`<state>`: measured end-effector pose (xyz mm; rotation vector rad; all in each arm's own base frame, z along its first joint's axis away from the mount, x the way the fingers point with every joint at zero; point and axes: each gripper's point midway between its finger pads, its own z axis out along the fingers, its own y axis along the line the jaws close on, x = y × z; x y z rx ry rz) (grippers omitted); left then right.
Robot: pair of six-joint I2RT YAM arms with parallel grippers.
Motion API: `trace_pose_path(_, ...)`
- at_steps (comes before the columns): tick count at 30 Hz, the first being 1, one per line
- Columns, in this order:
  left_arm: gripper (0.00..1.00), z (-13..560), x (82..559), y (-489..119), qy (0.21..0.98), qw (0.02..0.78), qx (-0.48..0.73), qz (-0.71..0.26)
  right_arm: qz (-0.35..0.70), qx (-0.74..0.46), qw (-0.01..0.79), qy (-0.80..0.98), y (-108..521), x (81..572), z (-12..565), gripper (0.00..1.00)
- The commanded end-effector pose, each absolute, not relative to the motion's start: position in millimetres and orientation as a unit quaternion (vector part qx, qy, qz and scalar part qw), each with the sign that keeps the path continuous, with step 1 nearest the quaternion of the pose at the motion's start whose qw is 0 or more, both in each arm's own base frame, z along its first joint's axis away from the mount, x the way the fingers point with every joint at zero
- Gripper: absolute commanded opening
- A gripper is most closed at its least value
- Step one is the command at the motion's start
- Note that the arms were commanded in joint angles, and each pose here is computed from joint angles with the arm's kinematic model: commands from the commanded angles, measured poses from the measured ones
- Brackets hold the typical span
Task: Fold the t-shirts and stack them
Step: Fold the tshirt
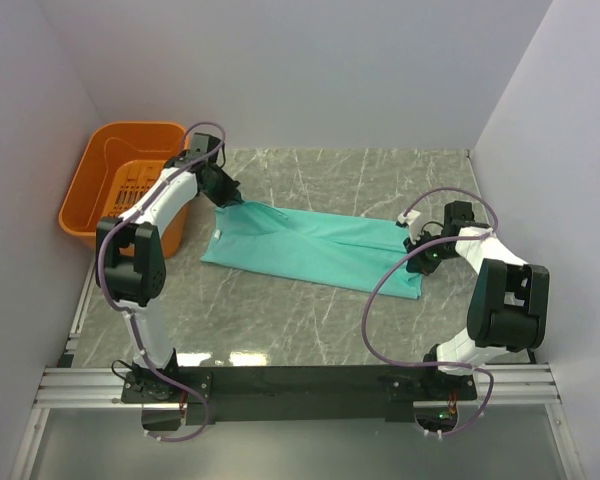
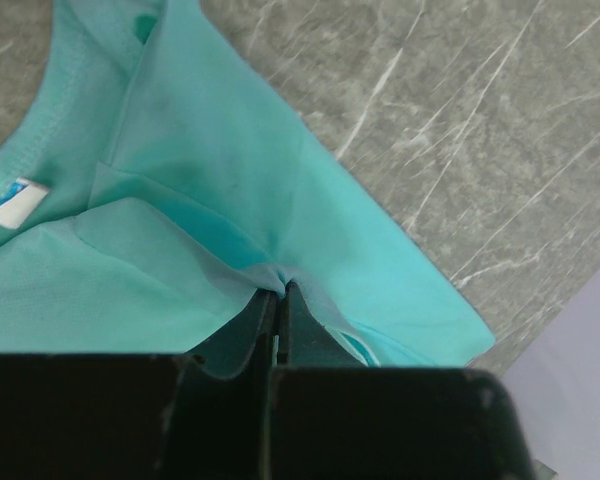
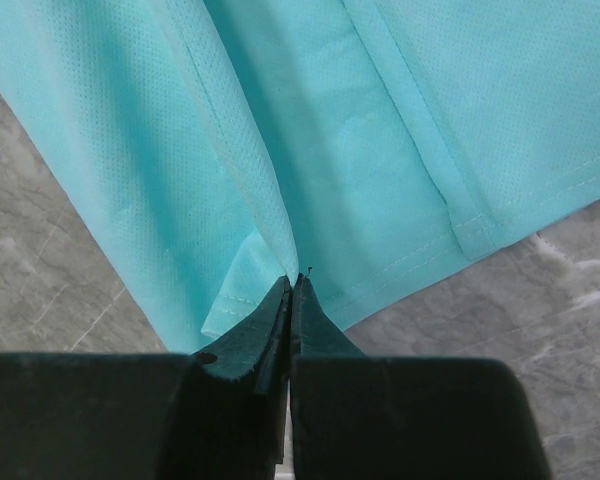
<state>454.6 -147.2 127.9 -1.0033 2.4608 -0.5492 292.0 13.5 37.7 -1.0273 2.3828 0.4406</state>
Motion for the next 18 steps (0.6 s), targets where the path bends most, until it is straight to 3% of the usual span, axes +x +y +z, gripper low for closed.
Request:
trace_pose_path(1,0.01,139,467,-148,0.887,0.228,-0.349,-0.200,0.146,-0.371,0.269,0.877,7,306,45,0.00)
trace_pose_path(18,0.01,117,479,-146,0.890,0.216,-0.359,-0.179,0.143,-0.344,0.283,0.884,7,317,50,0.01)
